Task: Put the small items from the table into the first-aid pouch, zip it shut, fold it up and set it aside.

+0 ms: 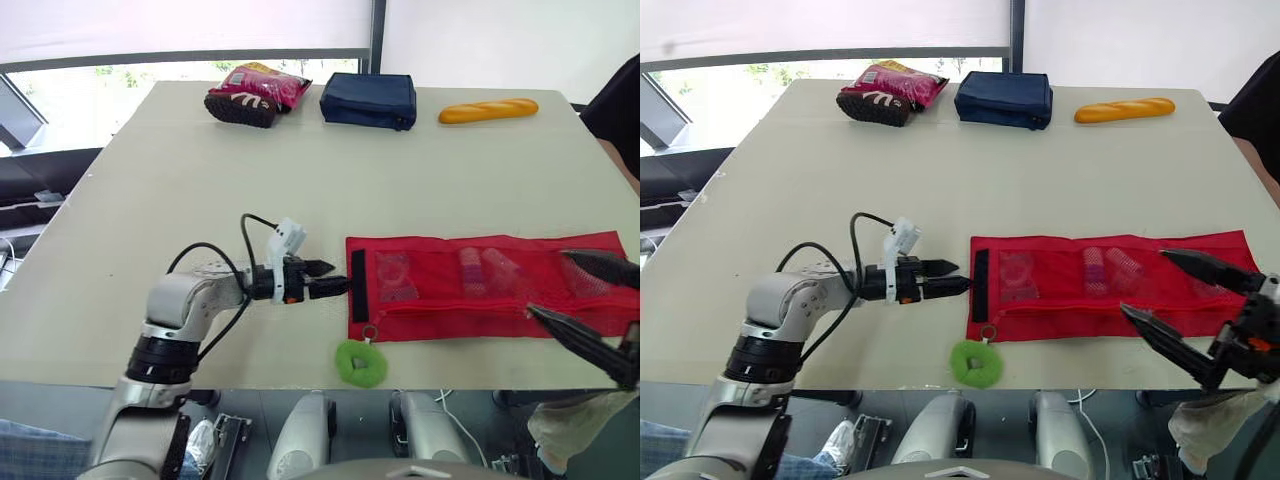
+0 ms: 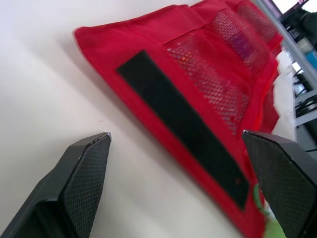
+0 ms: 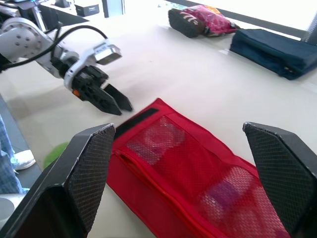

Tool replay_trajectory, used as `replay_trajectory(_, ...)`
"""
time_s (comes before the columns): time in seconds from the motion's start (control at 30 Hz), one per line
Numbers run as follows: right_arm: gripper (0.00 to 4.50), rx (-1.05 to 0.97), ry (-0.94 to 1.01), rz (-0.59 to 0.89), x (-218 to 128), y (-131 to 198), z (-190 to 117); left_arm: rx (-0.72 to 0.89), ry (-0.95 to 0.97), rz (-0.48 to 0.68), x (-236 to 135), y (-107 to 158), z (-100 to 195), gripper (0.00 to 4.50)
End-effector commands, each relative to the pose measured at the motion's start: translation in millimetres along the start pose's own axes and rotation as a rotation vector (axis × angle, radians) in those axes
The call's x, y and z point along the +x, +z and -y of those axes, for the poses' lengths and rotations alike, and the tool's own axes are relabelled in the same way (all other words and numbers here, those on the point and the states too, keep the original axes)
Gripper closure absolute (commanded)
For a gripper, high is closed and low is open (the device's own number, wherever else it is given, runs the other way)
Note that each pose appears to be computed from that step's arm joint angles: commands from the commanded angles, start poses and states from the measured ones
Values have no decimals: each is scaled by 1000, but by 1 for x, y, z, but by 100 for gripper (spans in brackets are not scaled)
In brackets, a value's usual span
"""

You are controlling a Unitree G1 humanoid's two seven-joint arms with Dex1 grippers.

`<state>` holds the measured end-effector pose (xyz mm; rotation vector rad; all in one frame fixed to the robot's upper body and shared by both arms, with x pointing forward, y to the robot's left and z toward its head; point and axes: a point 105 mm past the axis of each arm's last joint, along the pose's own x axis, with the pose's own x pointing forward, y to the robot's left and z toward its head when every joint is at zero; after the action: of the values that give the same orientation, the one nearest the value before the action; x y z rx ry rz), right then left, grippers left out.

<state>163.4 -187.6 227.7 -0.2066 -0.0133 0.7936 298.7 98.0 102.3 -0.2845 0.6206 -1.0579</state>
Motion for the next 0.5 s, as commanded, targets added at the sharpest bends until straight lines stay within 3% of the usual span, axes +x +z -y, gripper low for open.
replay_trajectory(0.03, 9, -45, -25, 34, 1, 8, 1, -130, -49, -70, 15, -17, 11, 0)
replay_trajectory(0.17, 9, -49, -25, 41, 1, 11, -1, -228, -88, -110, 18, -29, 16, 0)
replay_trajectory(0.43, 9, -51, -19, 51, 2, 14, -5, -341, -219, -3, 20, -8, 29, 0)
replay_trajectory(0.5, 0, -48, -17, 51, 1, 15, -6, -347, -217, 8, 20, -6, 28, 81)
